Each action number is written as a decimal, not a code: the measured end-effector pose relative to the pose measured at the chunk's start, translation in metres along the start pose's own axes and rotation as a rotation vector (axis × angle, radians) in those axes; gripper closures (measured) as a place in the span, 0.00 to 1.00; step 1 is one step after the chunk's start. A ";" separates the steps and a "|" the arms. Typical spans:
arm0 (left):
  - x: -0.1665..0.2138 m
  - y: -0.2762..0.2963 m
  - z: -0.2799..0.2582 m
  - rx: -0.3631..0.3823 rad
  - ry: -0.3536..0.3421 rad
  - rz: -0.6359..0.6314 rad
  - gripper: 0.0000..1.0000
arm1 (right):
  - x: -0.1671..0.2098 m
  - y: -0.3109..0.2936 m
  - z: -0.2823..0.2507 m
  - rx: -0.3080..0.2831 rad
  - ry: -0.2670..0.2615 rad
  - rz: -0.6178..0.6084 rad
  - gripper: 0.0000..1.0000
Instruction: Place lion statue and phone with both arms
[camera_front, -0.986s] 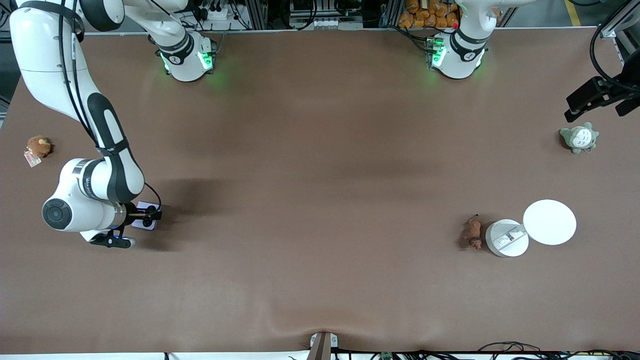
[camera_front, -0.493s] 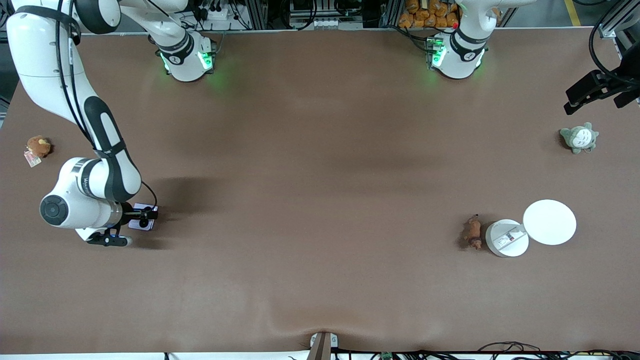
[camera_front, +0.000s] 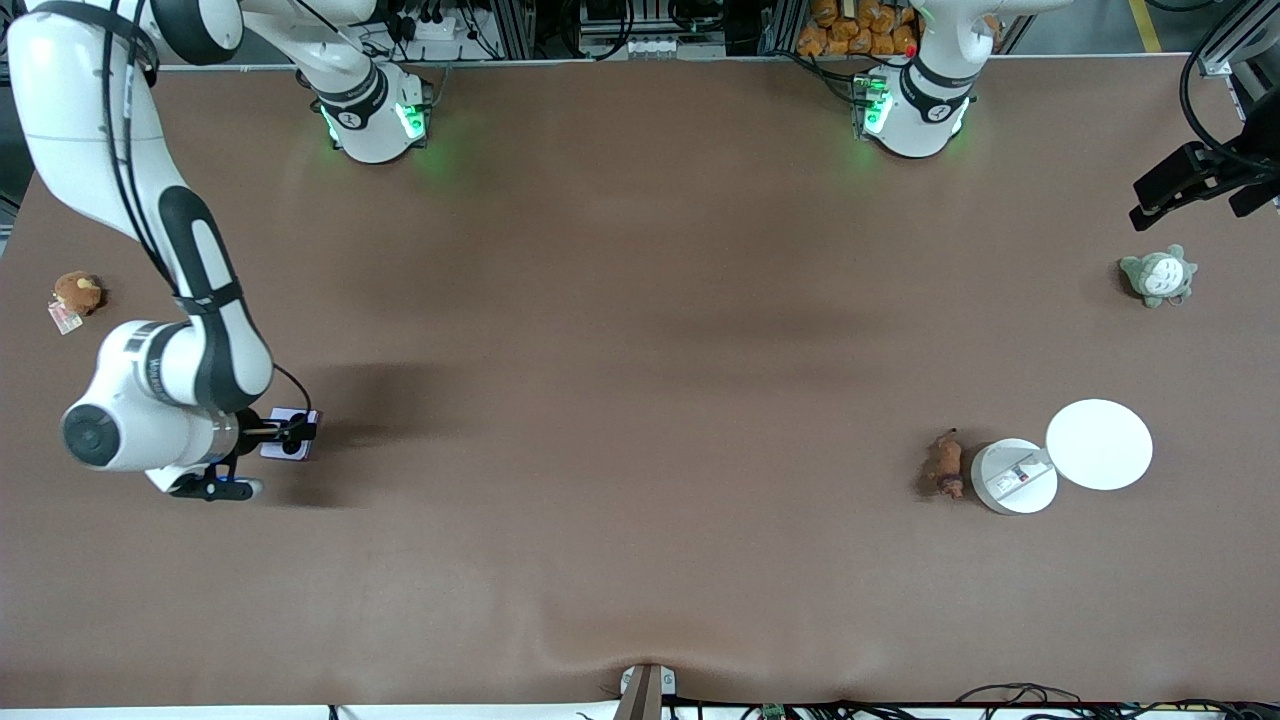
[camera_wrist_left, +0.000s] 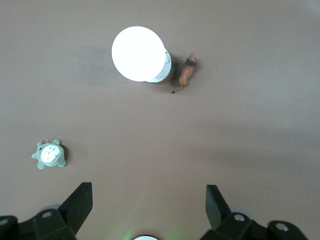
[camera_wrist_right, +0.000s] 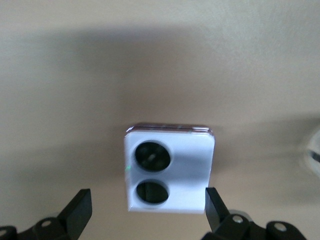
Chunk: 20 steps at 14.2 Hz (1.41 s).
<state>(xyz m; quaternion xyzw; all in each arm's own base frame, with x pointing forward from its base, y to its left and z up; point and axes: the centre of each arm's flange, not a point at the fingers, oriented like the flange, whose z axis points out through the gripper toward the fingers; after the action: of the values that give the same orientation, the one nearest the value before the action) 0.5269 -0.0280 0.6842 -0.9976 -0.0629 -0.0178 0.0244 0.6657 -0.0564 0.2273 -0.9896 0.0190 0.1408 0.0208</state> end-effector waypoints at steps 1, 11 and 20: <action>0.000 0.000 0.000 0.000 0.003 0.000 0.00 | 0.001 -0.010 -0.027 0.001 -0.010 -0.015 0.00; 0.002 -0.004 0.001 -0.001 0.004 -0.007 0.00 | -0.045 -0.085 -0.258 0.006 0.088 -0.141 0.00; 0.001 -0.005 0.000 -0.001 0.006 -0.009 0.00 | -0.209 -0.101 -0.413 -0.001 0.150 -0.150 0.00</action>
<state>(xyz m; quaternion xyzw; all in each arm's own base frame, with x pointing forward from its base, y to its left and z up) 0.5275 -0.0231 0.6847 -0.9972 -0.0674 -0.0207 0.0240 0.5839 0.0318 0.6857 -0.9960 -0.0538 0.0643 0.0296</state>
